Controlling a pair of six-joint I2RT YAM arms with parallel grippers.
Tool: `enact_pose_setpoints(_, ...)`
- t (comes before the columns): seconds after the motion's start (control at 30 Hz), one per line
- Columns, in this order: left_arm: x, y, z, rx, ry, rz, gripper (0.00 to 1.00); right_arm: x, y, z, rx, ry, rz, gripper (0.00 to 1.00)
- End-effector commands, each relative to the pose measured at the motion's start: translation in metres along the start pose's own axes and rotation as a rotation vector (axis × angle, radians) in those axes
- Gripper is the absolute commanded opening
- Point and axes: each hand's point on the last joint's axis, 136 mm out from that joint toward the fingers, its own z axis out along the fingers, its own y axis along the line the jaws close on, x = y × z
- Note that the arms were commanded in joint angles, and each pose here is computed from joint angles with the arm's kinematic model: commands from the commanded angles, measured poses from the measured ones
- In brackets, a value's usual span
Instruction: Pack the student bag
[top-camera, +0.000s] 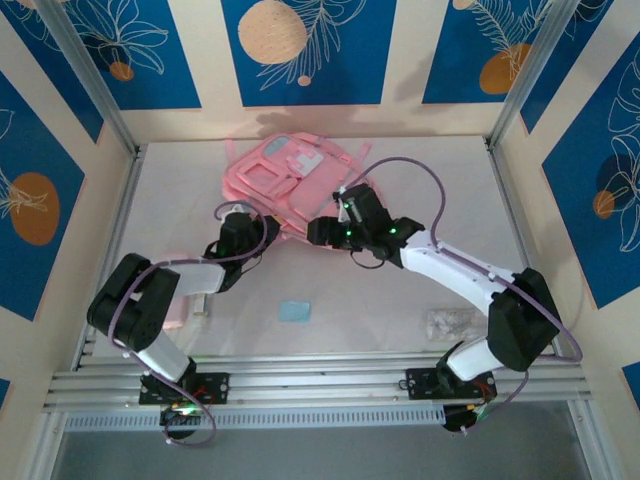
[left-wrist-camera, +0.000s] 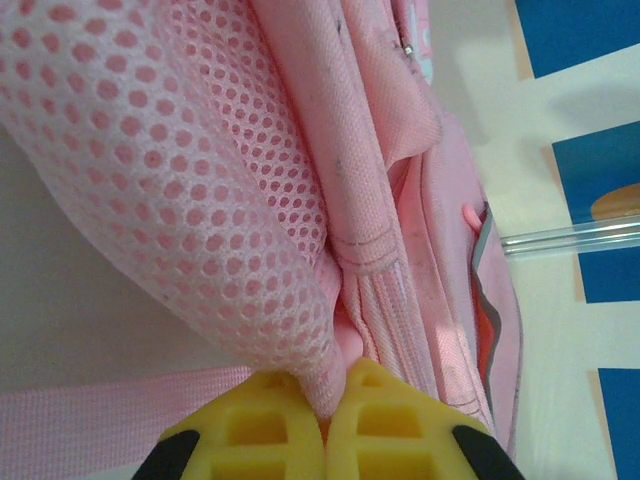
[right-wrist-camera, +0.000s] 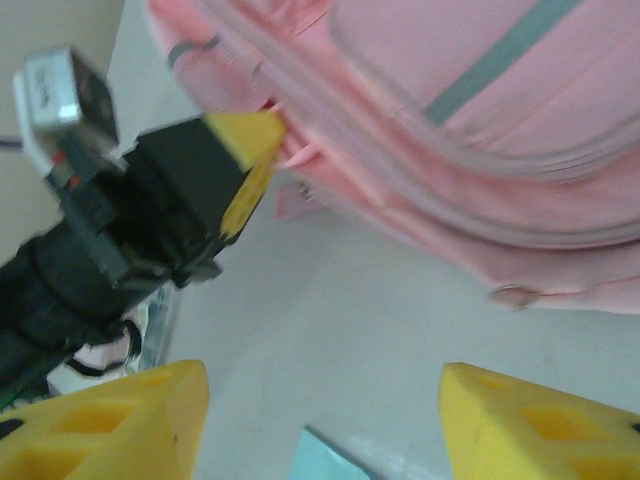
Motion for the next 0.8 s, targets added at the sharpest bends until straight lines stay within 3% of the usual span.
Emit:
enact_pose_setpoints(0.0,0.009,-0.048,0.002,0.161,0.030,-0.021,0.00,0.018,0.009,0.027,-0.056,0.041,-0.020,0.58)
enact_pose_setpoints(0.07,0.012,-0.052,0.001,0.167,0.036,-0.019,0.00,0.021,0.014,0.044,-0.092,0.043,-0.016,0.53)
enact_pose_setpoints(0.37,0.017,-0.058,-0.013,0.145,0.040,-0.021,0.00,0.012,0.005,0.106,-0.155,-0.101,-0.046,0.51)
enact_pose_setpoints(0.77,0.037,-0.054,-0.015,0.151,0.089,-0.096,0.00,-0.022,0.005,0.145,-0.138,-0.340,-0.121,0.49)
